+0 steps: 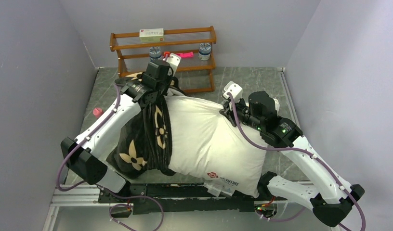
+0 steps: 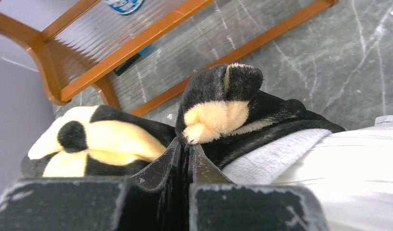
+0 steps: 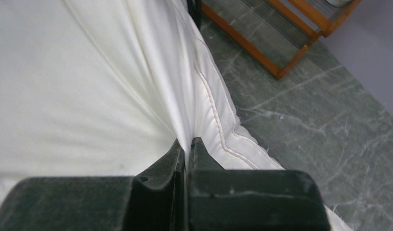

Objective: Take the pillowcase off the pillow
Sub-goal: Remove the pillow from the pillowcase.

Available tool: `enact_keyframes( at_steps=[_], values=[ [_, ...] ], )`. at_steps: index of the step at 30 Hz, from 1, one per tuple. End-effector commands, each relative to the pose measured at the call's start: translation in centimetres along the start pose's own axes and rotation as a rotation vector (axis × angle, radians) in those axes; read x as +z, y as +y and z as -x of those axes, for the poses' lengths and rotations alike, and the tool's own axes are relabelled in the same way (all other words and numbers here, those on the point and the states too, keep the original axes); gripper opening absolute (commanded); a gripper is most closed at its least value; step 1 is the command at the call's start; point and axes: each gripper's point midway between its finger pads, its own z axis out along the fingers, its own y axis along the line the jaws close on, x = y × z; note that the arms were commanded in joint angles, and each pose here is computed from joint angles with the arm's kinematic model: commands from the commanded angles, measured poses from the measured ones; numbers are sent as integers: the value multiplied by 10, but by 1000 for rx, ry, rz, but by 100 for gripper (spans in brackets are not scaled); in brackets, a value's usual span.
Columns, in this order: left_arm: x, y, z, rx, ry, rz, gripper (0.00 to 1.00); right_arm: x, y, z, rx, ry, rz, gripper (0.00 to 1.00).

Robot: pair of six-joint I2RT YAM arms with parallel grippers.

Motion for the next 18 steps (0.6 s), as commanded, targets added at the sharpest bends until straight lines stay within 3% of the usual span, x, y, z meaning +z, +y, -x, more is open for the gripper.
enact_keyframes(
  at_steps=[1, 6, 9, 14, 18],
  values=[
    [-32, 108, -3, -49, -22, 378, 5, -52, -78, 17, 51, -20, -441, 0],
    [-35, 138, -21, -114, -16, 448, 5, -66, -101, 8, 95, 11, -604, 0],
    [-25, 131, -35, -120, 8, 423, 5, -68, -114, -4, 118, 49, -675, 0],
    [2, 87, -55, -153, 38, 212, 5, -59, -123, -22, 161, 71, -690, 0],
    [12, 46, -59, -187, 10, 4, 5, -27, -98, -23, 148, 49, -495, 0]
  ],
)
